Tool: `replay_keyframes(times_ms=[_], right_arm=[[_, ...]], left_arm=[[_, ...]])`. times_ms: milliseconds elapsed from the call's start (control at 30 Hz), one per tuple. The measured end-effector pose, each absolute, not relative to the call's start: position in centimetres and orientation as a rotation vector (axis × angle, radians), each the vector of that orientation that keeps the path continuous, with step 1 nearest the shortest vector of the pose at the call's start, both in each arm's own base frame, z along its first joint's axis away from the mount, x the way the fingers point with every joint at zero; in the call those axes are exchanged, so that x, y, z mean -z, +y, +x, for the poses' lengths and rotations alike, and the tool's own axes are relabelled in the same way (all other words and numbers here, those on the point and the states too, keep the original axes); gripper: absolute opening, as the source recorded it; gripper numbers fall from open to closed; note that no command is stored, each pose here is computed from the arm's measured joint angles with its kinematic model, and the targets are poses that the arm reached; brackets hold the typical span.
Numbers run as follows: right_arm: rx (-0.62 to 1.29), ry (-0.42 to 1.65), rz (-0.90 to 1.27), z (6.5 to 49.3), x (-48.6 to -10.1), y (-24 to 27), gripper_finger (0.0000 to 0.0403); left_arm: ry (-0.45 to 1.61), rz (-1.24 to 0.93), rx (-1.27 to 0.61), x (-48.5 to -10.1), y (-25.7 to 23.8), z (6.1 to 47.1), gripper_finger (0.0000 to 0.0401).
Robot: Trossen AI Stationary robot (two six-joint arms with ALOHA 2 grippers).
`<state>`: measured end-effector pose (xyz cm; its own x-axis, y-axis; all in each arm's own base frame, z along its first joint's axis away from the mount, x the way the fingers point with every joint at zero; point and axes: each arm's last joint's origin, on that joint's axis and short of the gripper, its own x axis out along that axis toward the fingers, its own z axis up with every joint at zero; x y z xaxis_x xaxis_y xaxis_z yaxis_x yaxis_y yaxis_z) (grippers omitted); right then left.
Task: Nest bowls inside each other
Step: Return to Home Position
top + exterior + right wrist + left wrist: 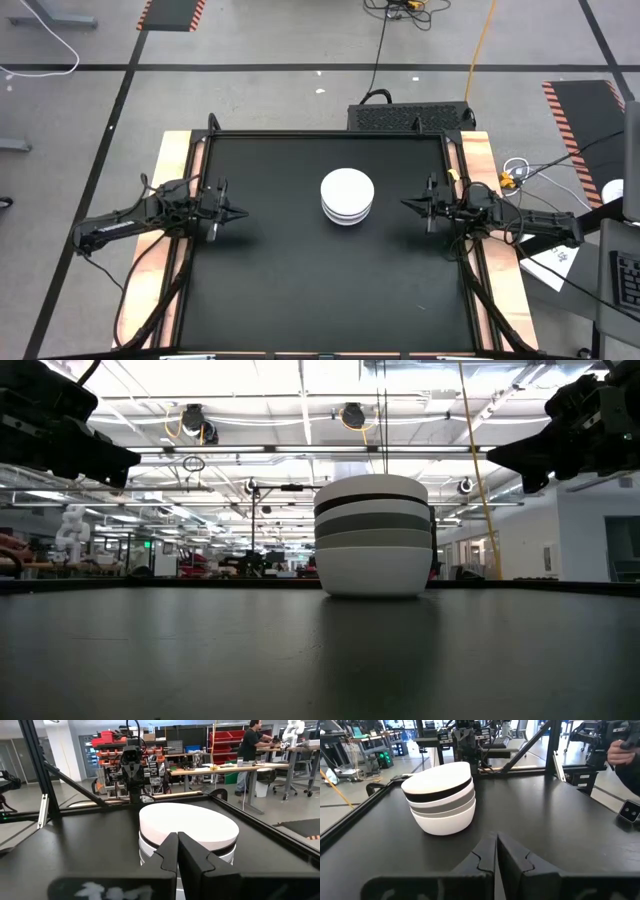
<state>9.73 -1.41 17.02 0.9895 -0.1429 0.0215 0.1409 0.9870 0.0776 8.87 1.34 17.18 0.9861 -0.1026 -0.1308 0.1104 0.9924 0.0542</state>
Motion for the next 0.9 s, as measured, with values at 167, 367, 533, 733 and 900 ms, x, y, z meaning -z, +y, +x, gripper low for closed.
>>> replay_keyframes(times_ms=[167, 367, 533, 733, 900], right_arm=[[0.142, -0.027, 0.088, 9.73, -17.01, -1.41, 0.0000], [0.142, -0.027, 0.091, 9.73, -17.01, -1.41, 0.0000], [0.143, -0.013, 0.092, 9.73, -16.88, -1.41, 0.0000], [0.142, -0.011, 0.092, 9.73, -16.85, -1.41, 0.0000], [0.142, -0.009, 0.091, 9.73, -16.84, -1.41, 0.0000]], left_arm=[[0.129, 0.059, 0.107, -17.18, 1.34, 8.87, 0.0021], [0.124, 0.075, 0.163, -17.18, 1.17, 8.85, 0.0021], [0.118, 0.088, 0.204, -17.20, 1.02, 8.84, 0.0021], [0.120, 0.066, 0.206, -17.21, 0.94, 8.86, 0.0021], [0.107, 0.075, 0.202, -17.33, 0.96, 8.88, 0.0021]])
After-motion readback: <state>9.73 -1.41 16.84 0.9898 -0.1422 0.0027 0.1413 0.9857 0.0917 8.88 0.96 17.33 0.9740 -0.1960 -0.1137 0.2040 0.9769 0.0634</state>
